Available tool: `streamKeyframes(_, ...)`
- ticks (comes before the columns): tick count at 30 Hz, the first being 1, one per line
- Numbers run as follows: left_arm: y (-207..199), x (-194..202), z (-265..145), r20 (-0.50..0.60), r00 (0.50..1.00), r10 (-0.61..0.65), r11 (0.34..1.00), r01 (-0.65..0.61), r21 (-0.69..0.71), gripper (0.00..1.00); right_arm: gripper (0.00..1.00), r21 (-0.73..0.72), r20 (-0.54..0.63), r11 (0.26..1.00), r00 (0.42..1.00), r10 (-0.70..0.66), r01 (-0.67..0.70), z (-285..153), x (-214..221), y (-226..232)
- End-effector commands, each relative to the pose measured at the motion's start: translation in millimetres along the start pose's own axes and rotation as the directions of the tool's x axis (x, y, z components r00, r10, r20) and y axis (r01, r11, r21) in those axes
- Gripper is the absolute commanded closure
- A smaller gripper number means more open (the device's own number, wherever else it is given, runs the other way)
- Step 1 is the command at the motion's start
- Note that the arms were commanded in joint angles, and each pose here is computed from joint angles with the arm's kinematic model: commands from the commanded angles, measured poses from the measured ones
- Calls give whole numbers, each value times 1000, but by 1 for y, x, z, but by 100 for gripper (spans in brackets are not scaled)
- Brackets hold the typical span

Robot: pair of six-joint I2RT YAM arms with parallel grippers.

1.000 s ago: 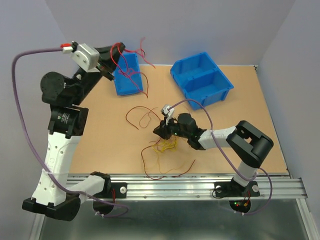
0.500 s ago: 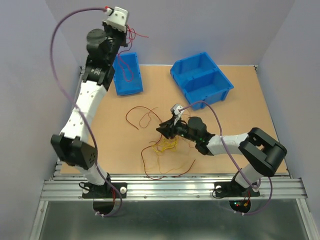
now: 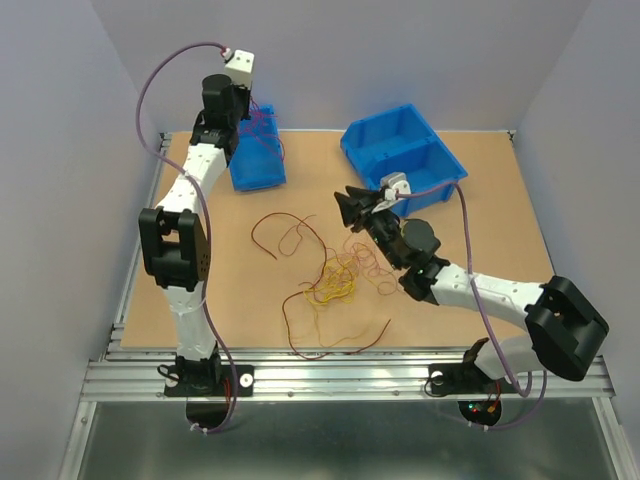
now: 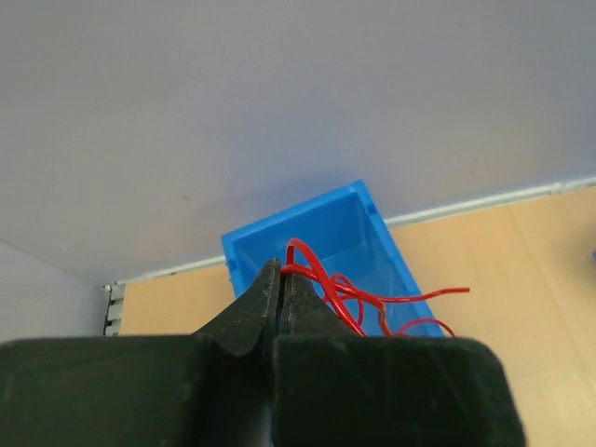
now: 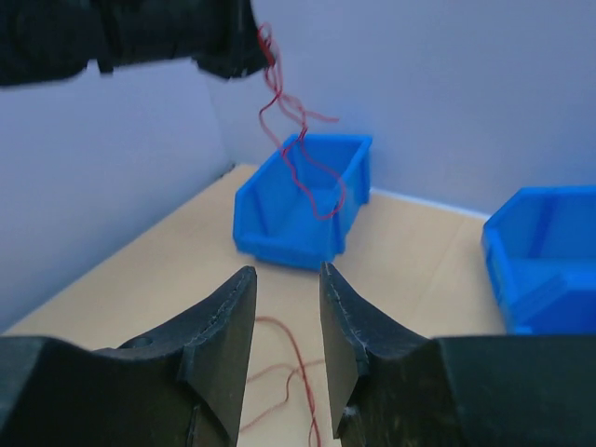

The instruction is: Untangle the cables

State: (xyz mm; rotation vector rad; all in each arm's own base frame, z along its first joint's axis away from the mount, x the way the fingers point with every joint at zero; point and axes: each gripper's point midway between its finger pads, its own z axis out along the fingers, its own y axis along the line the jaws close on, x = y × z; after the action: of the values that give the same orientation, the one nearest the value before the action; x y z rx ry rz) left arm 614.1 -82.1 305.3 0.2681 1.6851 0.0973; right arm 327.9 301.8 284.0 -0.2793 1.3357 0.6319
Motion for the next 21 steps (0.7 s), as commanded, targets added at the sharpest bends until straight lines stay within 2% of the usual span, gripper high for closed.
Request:
streamKeyframes(1,39,-47,-6,177,974,-141,989,145,-8,100,61,110,248,994,968,-39,11,16,-106,-8)
streamKeyframes(2,34,-28,-4,147,970,-192,981,191,23,100,61,115,258,993,965,-44,15,17,-111,-9)
streamKeyframes(5,33,-2,0,134,965,-226,974,224,28,100,61,109,273,993,960,-64,35,19,-118,-7)
streamKeyframes(7,29,20,1,95,970,-222,975,221,21,100,61,122,239,991,968,-77,49,14,-98,-13)
streamKeyframes(10,28,38,2,75,969,-235,972,235,5,100,62,156,284,988,957,-52,7,4,-91,-25)
streamKeyframes(16,18,55,4,26,979,-201,979,201,22,100,62,98,261,995,965,-21,-5,-2,-73,-18)
streamKeyframes(21,3,76,10,-22,988,-152,988,152,-7,100,62,138,235,990,971,-43,10,-4,-62,-26)
